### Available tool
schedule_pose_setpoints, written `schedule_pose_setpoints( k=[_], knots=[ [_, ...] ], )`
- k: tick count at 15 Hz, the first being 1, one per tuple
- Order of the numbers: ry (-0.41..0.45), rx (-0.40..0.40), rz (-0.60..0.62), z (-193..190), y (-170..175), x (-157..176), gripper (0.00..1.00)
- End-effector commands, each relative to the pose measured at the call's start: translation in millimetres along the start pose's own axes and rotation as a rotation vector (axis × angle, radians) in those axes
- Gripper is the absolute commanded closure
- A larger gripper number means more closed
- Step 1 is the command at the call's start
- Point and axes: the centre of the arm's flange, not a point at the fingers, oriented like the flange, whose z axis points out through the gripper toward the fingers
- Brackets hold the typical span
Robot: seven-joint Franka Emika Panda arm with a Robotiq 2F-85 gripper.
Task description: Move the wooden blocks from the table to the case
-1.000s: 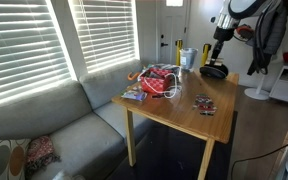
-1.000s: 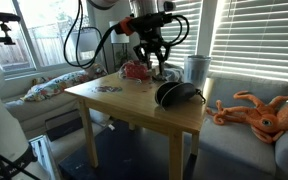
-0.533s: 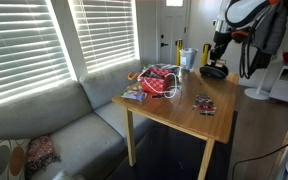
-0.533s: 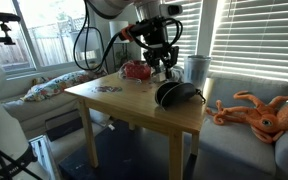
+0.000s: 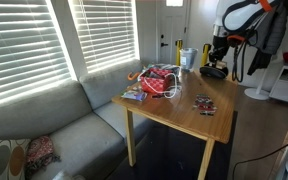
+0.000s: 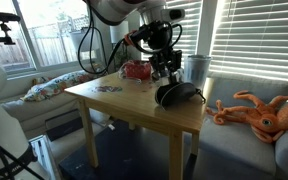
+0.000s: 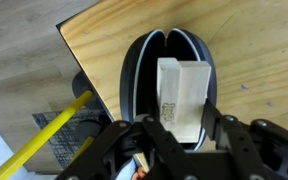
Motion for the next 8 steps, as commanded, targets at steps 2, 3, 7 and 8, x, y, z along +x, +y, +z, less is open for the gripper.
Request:
schedule_pose_setpoints(
  k=[2, 3, 7, 8],
  knots=[
    [0.018, -0.043, 0.007, 0, 2, 16, 0.81],
    [0.021, -0.049, 0.003, 2, 3, 19, 0.81],
    [0.033, -0.043, -0.007, 6, 3, 26, 0.65],
    [0.038, -0.044, -0.009, 6, 2, 28, 0.31]
  ],
)
